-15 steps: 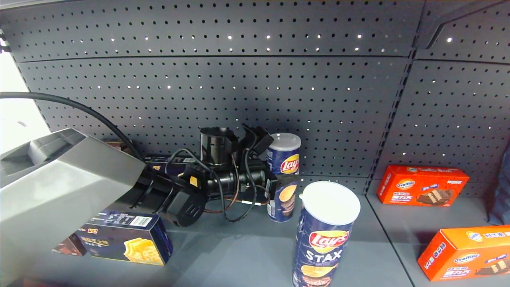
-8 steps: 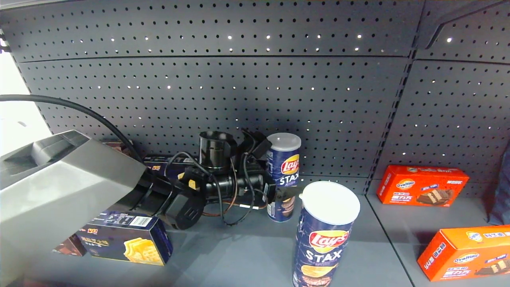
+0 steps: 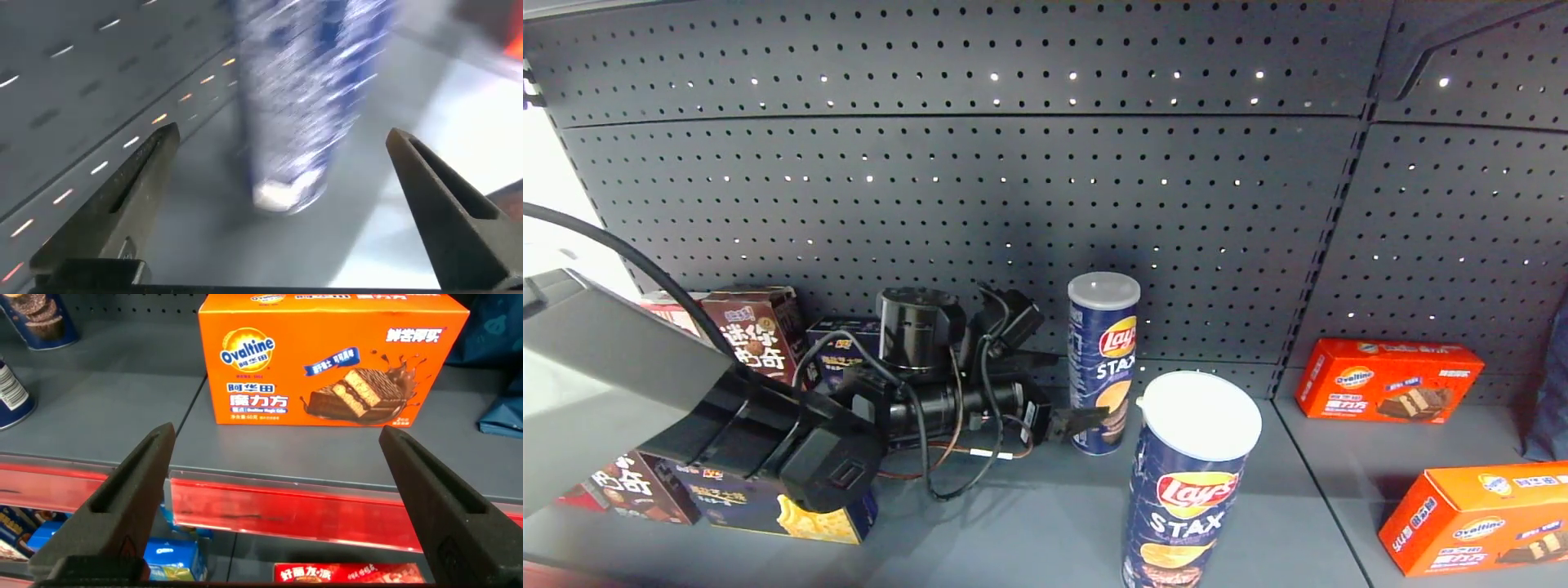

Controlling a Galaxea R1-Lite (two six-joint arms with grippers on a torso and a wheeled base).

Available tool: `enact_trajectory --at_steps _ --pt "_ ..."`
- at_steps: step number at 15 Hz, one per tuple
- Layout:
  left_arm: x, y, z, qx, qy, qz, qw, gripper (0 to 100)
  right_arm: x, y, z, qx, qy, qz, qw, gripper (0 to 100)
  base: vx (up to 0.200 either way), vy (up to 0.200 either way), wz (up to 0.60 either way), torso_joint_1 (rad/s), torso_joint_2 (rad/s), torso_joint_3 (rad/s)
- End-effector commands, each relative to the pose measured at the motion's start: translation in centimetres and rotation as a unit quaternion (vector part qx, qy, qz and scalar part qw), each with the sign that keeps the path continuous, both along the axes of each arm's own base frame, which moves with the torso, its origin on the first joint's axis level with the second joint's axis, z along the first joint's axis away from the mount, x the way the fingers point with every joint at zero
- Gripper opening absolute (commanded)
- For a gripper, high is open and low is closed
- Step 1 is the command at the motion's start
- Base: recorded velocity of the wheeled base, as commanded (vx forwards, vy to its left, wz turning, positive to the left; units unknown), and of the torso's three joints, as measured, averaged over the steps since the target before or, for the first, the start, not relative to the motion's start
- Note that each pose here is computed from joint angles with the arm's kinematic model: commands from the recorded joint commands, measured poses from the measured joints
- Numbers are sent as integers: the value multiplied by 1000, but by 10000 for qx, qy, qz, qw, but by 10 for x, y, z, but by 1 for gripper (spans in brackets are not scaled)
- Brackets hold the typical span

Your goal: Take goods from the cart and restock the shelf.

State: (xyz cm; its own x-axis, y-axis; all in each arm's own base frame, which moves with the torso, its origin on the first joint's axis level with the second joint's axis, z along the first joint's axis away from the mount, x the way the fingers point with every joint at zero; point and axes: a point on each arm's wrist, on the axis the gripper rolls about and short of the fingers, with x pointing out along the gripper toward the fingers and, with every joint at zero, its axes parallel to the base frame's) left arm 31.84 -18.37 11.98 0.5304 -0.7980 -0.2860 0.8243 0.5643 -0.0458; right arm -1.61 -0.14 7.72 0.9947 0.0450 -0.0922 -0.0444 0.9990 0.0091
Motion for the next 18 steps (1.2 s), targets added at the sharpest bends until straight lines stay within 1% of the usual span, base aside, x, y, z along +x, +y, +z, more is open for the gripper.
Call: enact_trajectory --at_steps 1,6,12,13,15,18 --pt "-5 7 3 52 -33 124 9999 100 0 0 0 -1 14 4 10000 100 0 0 0 0 0 0" --pt "-4 7 3 173 -109 506 9985 100 0 0 0 -1 6 4 10000 100 0 0 0 0 0 0" --pt "2 8 -3 307 -109 860 9958 100 0 0 0 -1 6 4 10000 100 0 0 0 0 0 0" --pt "3 7 -7 347 -78 909 9952 100 0 0 0 -1 14 4 10000 100 0 0 0 0 0 0" --pt "8 6 -7 339 -168 1042 9938 100 0 0 0 -1 6 4 10000 100 0 0 0 0 0 0" --pt "12 8 -11 351 -216 1189 9920 100 0 0 0 -1 14 4 10000 100 0 0 0 0 0 0"
